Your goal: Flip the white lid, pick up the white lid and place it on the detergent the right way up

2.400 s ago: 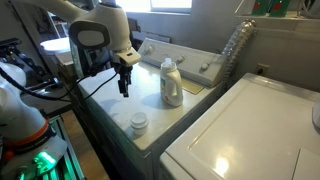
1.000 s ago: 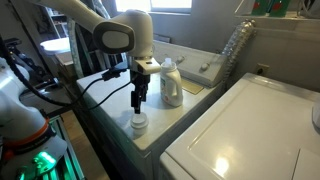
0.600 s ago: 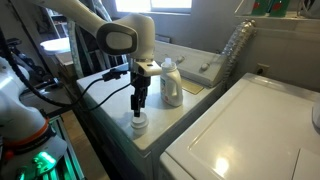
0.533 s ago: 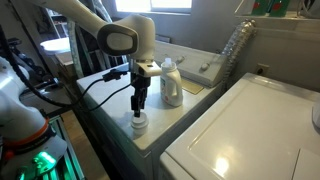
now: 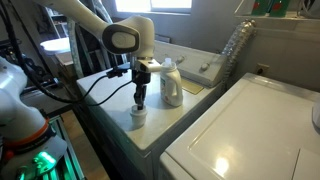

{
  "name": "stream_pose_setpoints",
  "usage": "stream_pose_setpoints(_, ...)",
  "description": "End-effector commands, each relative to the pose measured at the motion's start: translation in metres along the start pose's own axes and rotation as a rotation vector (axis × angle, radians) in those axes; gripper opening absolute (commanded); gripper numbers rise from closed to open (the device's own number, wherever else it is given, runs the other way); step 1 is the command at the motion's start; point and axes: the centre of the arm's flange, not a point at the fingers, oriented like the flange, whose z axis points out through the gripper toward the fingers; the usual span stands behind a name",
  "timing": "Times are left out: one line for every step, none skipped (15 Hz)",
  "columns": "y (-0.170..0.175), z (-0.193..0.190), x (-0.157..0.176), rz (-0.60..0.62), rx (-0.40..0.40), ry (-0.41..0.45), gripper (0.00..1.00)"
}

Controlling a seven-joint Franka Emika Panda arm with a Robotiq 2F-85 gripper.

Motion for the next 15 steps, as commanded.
stream_pose_setpoints(-0.027, -0.008, -0.001, -0.026, -0.09, 0.071, 0.04)
stream_pose_setpoints(-0.036, -0.012, -0.002, -0.038, -0.11, 0.099, 0.03)
stream_pose_setpoints(-0.047, -0.013, -0.004, -0.052, -0.143, 0.133, 0.04)
stream_pose_setpoints(-0.059, -0.013, -0.006, -0.071, -0.174, 0.173, 0.04)
stream_pose_setpoints(-0.069, -0.013, -0.008, -0.087, -0.204, 0.206, 0.04)
stream_pose_setpoints(-0.081, -0.011, -0.012, -0.108, -0.235, 0.235, 0.04)
stream_pose_setpoints(-0.092, -0.009, -0.015, -0.124, -0.261, 0.264, 0.04)
stream_pose_setpoints(-0.103, -0.006, -0.018, -0.142, -0.281, 0.285, 0.04)
stream_pose_setpoints(-0.112, -0.003, -0.022, -0.156, -0.295, 0.301, 0.04)
stream_pose_setpoints(-0.122, 0.001, -0.025, -0.163, -0.304, 0.314, 0.04)
stream_pose_setpoints(-0.129, 0.004, -0.028, -0.173, -0.315, 0.326, 0.04)
stream_pose_setpoints(-0.136, 0.006, -0.031, -0.184, -0.326, 0.338, 0.04)
stream_pose_setpoints(-0.141, 0.007, -0.033, -0.193, -0.336, 0.348, 0.04)
stream_pose_setpoints(-0.146, 0.009, -0.034, -0.2, -0.344, 0.357, 0.04)
stream_pose_setpoints(-0.151, 0.011, -0.035, -0.209, -0.349, 0.364, 0.04)
